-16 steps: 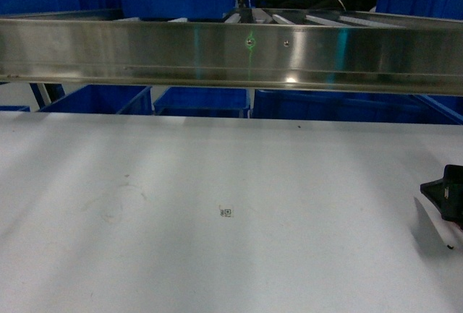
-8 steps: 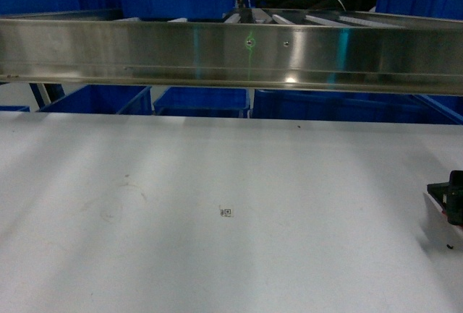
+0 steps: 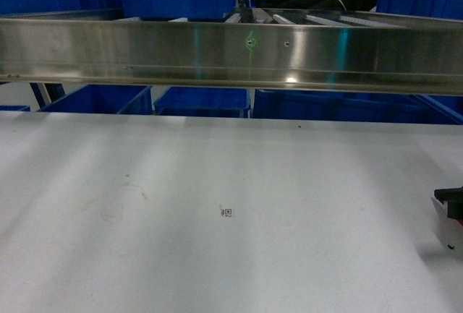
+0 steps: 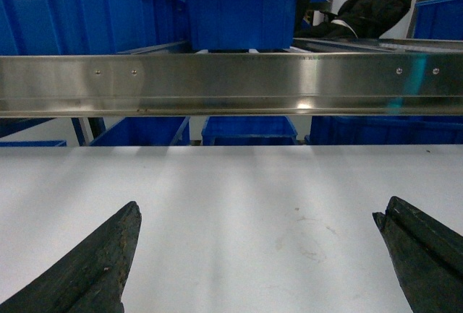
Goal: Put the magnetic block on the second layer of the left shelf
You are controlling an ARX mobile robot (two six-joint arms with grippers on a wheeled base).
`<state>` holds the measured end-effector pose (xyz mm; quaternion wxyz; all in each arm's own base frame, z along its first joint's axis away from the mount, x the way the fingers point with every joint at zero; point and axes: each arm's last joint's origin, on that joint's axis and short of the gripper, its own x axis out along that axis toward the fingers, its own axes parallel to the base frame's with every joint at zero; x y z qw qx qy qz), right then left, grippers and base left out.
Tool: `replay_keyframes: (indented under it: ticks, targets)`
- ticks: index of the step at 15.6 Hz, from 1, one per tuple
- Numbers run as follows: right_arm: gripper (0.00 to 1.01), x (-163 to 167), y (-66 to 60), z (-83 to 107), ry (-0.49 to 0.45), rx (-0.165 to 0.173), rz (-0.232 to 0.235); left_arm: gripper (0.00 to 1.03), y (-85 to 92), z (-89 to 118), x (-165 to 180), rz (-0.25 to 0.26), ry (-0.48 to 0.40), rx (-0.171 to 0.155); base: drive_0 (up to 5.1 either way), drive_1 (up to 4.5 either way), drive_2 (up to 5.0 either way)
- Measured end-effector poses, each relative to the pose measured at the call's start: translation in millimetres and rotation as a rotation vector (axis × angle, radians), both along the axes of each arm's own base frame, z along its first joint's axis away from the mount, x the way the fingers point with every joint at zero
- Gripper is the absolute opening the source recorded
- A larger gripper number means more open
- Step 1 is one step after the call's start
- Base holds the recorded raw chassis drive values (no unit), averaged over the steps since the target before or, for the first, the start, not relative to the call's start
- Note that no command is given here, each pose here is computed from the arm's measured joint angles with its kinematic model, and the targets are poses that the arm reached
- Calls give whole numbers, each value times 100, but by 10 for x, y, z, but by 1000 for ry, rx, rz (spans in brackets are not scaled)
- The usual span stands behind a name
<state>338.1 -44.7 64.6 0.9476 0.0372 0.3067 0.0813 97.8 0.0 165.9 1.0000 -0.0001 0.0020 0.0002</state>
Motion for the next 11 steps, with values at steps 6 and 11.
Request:
replay_keyframes:
  ticks: [6, 11]
  targets:
    - [33, -346, 90, 804, -163, 63, -14, 98, 0, 0, 0, 0, 0, 0, 0, 0, 0]
    - [33, -1140, -61, 1361, -245, 75, -186, 98, 0, 0, 0, 0, 0, 0, 0, 0, 0]
